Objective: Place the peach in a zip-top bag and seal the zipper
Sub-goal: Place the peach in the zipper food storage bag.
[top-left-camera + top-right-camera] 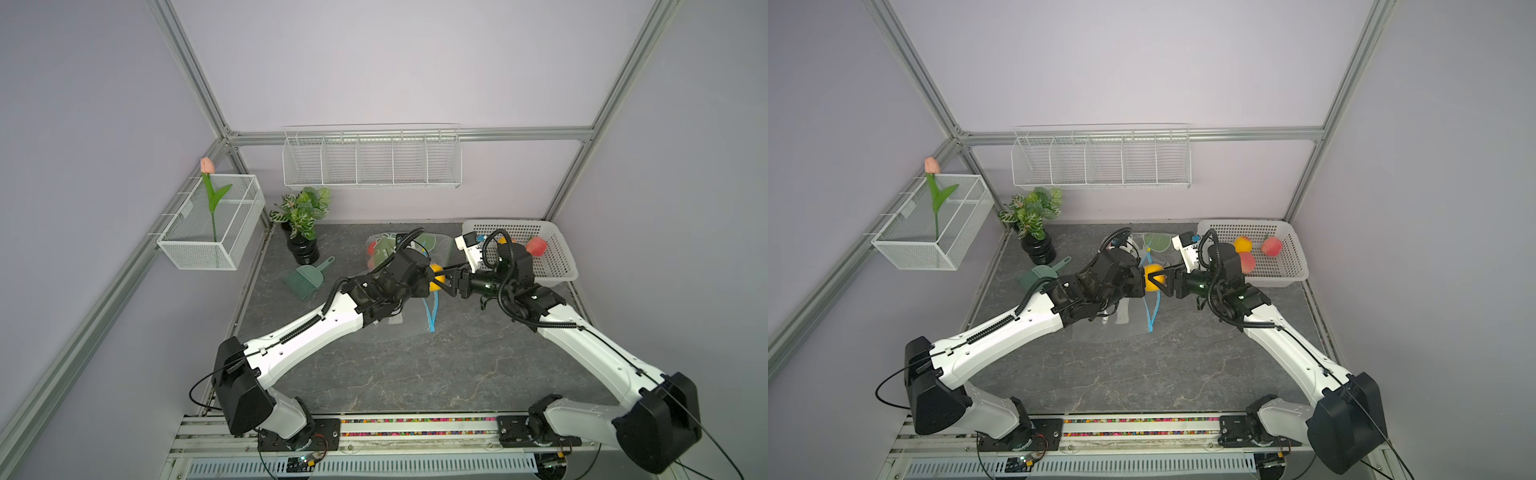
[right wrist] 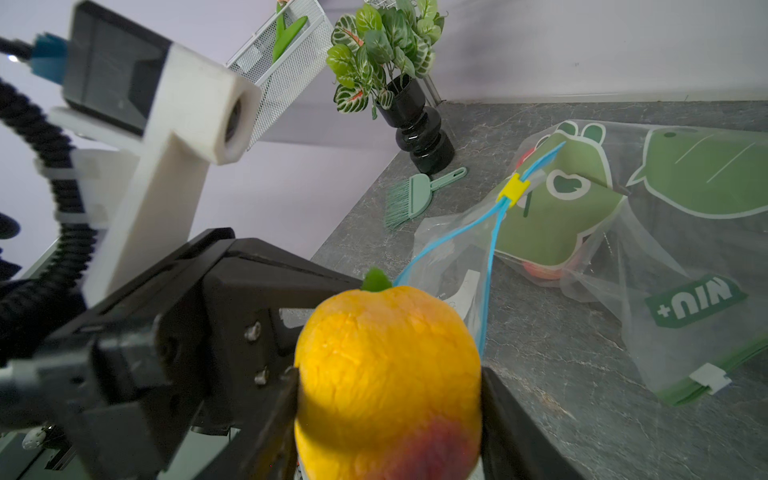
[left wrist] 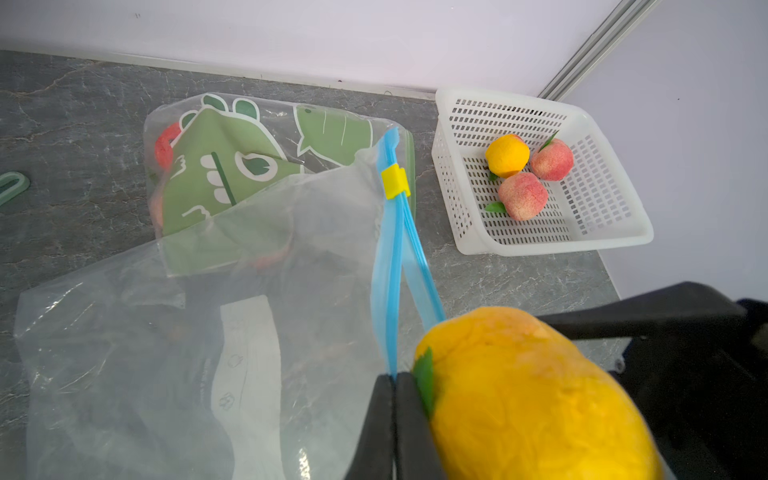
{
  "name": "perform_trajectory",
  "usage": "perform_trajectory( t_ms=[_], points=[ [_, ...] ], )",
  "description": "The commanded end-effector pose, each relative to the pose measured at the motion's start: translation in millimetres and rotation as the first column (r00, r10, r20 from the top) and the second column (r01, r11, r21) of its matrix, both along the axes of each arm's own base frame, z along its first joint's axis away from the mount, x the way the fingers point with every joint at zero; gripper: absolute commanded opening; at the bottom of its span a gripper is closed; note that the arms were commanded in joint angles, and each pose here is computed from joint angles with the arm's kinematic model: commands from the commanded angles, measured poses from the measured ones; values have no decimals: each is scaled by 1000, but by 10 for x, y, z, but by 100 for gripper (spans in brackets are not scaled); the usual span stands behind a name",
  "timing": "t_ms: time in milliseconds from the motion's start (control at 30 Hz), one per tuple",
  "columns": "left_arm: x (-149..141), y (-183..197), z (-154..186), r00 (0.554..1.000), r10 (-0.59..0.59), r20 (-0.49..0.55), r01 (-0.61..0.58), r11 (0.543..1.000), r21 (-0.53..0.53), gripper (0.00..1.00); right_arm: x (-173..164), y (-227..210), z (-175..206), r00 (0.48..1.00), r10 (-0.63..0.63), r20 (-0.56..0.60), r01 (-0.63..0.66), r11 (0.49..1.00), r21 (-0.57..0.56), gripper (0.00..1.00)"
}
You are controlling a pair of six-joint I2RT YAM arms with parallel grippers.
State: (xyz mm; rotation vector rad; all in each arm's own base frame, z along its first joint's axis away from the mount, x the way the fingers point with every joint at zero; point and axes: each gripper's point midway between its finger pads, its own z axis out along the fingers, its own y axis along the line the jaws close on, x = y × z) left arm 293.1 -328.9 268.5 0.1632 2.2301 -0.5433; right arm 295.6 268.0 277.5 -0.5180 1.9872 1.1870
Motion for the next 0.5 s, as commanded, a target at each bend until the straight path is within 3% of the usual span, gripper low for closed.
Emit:
perform_trajectory(
  t_ms=[0,467],
  points=[
    [-29,-81,254,999,-23,26,26,996,-87,0,38,11,-175,999,-30,-38,29,999,-24,60],
    [-113,-132,442,994,-83,72,94,983,-161,0,29,58,-416,997,-18,-75,8,991,-132,61]
  ],
)
